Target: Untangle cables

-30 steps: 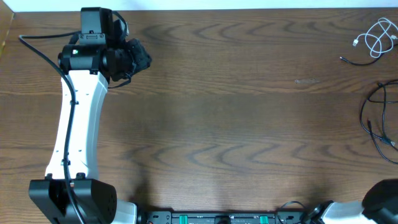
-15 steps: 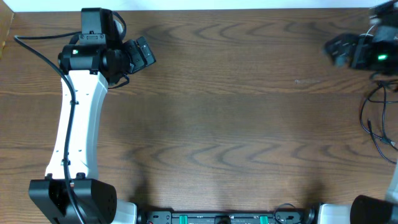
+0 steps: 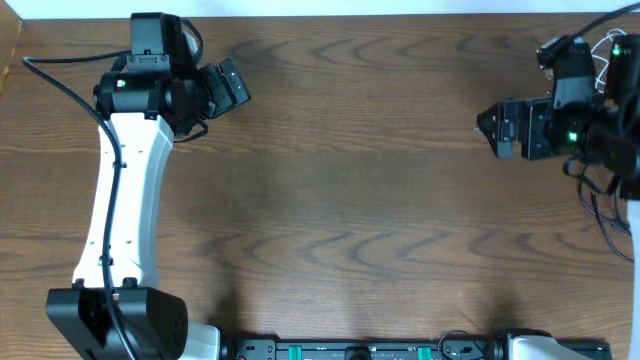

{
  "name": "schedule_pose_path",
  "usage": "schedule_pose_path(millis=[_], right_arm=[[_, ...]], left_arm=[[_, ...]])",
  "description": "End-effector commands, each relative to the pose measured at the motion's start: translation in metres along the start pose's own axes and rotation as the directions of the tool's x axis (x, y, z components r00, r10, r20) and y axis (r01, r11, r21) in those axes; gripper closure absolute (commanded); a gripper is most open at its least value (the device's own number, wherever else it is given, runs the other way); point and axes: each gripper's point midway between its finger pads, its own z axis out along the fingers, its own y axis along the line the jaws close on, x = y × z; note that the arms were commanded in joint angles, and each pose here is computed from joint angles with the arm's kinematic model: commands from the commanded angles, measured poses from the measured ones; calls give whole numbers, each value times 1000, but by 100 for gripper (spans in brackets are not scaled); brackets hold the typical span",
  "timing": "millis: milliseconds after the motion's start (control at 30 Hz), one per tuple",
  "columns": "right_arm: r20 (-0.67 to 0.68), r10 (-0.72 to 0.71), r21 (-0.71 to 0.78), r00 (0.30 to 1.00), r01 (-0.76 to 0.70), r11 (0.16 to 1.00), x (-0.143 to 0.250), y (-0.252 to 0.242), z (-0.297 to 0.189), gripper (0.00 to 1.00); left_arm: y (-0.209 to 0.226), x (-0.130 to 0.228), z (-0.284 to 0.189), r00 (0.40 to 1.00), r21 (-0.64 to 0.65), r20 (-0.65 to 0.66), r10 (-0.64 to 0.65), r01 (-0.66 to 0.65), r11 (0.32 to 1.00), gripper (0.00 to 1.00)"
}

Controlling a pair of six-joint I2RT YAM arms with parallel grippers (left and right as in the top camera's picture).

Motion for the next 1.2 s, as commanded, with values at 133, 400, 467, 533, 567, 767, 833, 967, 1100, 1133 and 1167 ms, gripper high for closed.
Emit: schedule_pose_path(millis=[133,400,467,533,567,767,833,967,1100,1133,1167], right_arm=[[-1,6,11,1000,-6,1000,0,0,-1,1],[-25,-4,94,1000,7,996,6,-15,-1,1],[-21,-7,136,1000,10,991,5,-24,0,1],[20,-14,182,1000,10,983,4,-32,-5,1],[47,-24,195,999,14,981,4,-34,-8,1],[236,-77,245,969,18,969,30,-44,-18,1],[297,-92,263,950,11,965,41,-47,-19,1],[418,-150,309,896,15,951,66,-52,-21,1],[517,-199,345,832,10,939,86,-57,-17,1],[544,-212,352,812,8,936,90,-58,-15,1],[567,-224,358,792,8,934,93,-58,-15,1]], left_arm=[[3,3,4,1000,-18,-9,7,-7,1000,2],[3,3,4,1000,-18,-9,7,-7,1000,2],[3,3,4,1000,-18,-9,7,-7,1000,2],[3,3,4,1000,-18,-9,7,-7,1000,2],[3,3,4,1000,-18,-9,7,-7,1000,2],[3,3,4,1000,-18,-9,7,-7,1000,2],[3,3,4,1000,-18,-9,7,-7,1000,2],[3,3,4,1000,-18,-9,7,-7,1000,2],[3,3,4,1000,-18,-9,7,-7,1000,2],[3,3,4,1000,-18,-9,7,-7,1000,2],[3,3,4,1000,-18,-9,7,-7,1000,2]])
